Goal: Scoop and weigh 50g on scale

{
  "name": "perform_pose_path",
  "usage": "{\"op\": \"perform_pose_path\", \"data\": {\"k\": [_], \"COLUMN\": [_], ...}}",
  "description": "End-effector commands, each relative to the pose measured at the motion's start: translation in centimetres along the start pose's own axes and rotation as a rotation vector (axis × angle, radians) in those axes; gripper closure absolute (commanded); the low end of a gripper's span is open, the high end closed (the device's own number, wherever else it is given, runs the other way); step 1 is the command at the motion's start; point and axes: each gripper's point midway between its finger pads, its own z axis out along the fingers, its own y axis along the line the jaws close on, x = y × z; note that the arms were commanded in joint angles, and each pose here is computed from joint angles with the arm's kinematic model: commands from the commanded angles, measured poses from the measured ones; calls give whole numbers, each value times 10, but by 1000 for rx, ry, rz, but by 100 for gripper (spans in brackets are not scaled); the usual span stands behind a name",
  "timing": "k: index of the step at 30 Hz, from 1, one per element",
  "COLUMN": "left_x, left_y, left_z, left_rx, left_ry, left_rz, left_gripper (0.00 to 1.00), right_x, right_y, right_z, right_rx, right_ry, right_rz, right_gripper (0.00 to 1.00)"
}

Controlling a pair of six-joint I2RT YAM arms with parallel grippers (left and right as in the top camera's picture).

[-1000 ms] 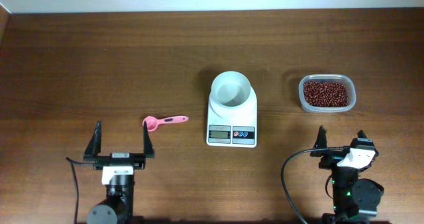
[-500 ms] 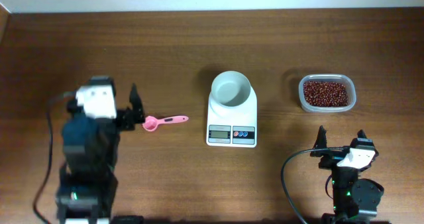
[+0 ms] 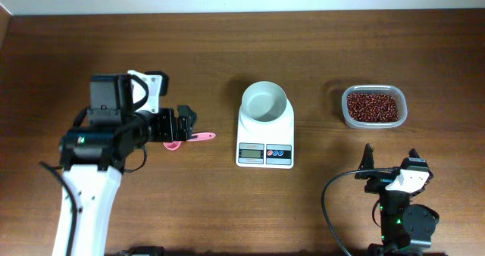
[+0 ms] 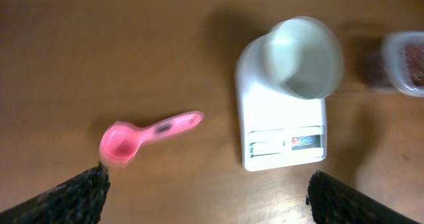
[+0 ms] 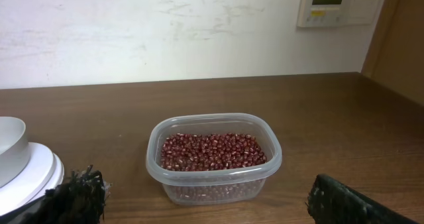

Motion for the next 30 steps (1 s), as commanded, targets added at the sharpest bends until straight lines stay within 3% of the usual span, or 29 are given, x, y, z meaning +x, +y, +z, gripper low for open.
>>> {"op": "perform_pose_path", "data": {"k": [1, 2, 5, 7, 8, 9, 13, 17, 21, 30], "left_x": [28, 44, 50, 57, 63, 68, 85, 95, 94, 125], "left_y": [63, 73, 78, 83, 85, 85, 87, 95, 107, 120], "left_z": [8, 12, 29, 43, 52, 61, 85, 105, 123, 150], "left_rx": [-372, -457, -494, -530, -551, -561, -625, -668, -687, -717], "left_ry": [70, 103, 142, 182, 210, 236, 307, 349, 315, 330], "left_rz": [-564, -747, -849, -916, -974, -1032, -1209, -1228, -1214, -1208], "left_gripper": [1, 1, 2, 14, 29, 37, 40, 41, 53, 57], "right_x": [3, 3, 3, 3, 3, 3, 3, 3, 3, 3], "right_y": [2, 2, 2, 2, 2, 2, 2, 2, 2, 2], "right_z": [0, 0, 0, 0, 0, 0, 0, 0, 0, 0], "right_rx": [-11, -11, -11, -11, -11, -11, -11, -11, -11, -11], "right_ry": [5, 5, 5, 5, 5, 5, 5, 5, 5, 5], "right_rz": [0, -1, -1, 0, -1, -1, -1, -1, -1, -1], "right_gripper": [1, 1, 1, 1, 1, 1, 1, 1, 1, 1]}}
